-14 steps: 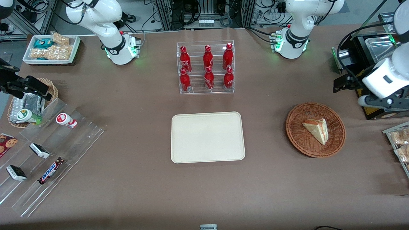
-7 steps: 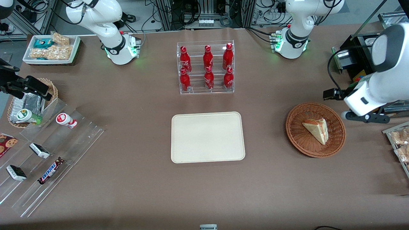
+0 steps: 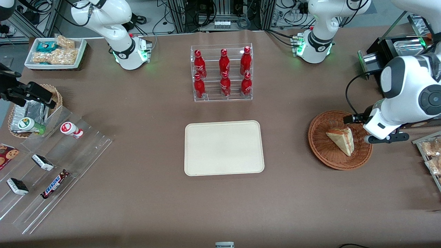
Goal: Place sandwich from basket to tray
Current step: 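Lower the open left gripper over the wrapped sandwich in the basket, then close the left gripper on the sandwich's crust edge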
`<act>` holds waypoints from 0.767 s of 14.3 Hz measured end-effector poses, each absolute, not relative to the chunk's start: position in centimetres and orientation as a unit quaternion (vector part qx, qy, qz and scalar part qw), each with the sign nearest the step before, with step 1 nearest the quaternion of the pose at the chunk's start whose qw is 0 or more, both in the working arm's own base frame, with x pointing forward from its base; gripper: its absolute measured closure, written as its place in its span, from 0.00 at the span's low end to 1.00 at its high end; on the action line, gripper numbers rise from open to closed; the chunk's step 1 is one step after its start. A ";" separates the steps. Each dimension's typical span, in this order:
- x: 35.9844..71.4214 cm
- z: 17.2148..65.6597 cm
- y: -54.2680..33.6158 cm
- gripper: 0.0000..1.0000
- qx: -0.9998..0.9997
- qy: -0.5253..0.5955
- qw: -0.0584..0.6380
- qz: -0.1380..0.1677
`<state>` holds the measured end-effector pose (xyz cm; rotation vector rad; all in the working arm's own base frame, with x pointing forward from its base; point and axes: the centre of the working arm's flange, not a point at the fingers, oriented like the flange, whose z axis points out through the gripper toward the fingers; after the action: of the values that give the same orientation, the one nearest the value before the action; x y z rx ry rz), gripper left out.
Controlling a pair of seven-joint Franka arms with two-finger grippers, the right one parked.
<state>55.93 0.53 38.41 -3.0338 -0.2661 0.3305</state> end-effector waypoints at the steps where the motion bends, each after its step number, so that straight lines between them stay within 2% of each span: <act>1: 55.7 37.3 0.9 0.00 -0.986 -0.125 0.041 0.099; 6: 54.8 32.8 1.1 0.00 -0.952 -0.298 0.041 0.050; 11: 53.9 28.5 1.5 0.00 -0.928 -0.371 0.031 0.017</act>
<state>53.92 1.46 28.46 -2.8604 -1.1422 0.0535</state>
